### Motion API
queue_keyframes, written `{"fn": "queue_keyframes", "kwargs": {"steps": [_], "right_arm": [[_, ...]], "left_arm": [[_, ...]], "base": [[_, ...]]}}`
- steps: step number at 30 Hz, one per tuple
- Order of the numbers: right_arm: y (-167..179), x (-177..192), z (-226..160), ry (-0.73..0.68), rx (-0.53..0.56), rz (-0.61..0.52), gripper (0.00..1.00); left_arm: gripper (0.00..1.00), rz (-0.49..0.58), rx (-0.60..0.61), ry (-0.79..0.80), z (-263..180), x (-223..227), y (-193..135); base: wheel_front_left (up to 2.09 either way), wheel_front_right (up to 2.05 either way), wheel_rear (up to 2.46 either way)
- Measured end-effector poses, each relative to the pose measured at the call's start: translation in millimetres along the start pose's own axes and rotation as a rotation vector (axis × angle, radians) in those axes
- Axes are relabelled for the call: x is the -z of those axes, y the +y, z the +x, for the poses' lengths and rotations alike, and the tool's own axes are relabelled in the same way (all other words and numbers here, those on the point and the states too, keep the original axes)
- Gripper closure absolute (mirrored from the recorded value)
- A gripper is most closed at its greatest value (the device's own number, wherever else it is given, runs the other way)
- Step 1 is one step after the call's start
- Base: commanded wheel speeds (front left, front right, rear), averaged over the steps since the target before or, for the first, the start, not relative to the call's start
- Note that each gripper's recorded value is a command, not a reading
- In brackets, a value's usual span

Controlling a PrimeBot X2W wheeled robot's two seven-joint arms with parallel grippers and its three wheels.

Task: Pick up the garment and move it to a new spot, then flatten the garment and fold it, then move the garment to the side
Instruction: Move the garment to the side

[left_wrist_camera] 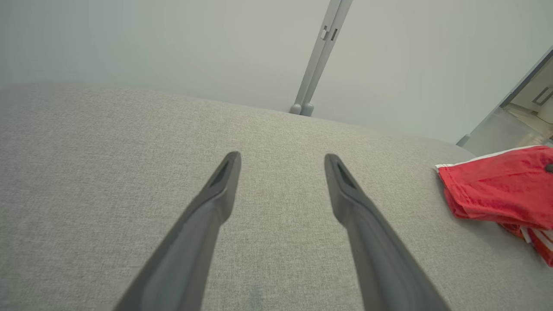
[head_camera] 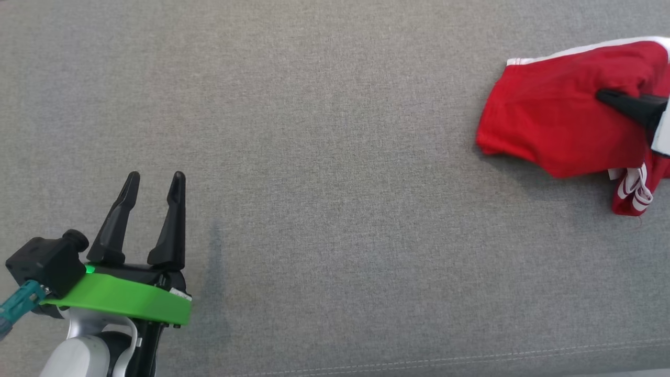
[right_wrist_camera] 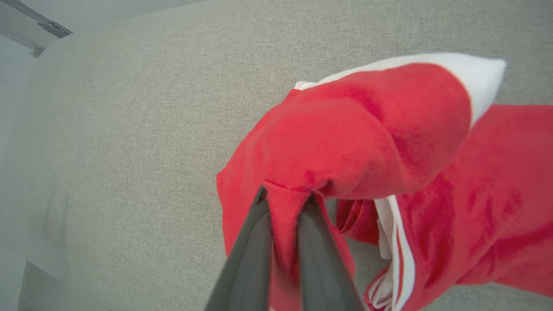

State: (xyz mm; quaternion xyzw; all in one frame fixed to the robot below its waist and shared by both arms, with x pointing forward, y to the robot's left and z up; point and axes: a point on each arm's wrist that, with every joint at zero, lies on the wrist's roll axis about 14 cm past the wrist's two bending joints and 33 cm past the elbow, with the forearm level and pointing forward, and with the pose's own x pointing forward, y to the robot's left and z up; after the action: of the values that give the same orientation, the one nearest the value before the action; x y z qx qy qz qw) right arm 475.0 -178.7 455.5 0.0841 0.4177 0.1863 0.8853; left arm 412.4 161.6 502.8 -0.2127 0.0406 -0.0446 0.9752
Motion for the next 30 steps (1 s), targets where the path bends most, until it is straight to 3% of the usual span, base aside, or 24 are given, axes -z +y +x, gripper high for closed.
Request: {"fn": "queue_keyframes", "kwargs": {"steps": [21,30], "right_arm": [[-110,17,-28,0.258,0.366,-0.087,1.00],[-135,23,-34,0.238,0.448,-0.074,1.00]], "left_arm": [[0.00,-0.003,0.016,0.044,20,16,-3],[0.00,-0.001,0.015,0.057,21,19,-2]], "base": [[0.00,0.00,0.00],[0.00,0.00,0.00]]}}
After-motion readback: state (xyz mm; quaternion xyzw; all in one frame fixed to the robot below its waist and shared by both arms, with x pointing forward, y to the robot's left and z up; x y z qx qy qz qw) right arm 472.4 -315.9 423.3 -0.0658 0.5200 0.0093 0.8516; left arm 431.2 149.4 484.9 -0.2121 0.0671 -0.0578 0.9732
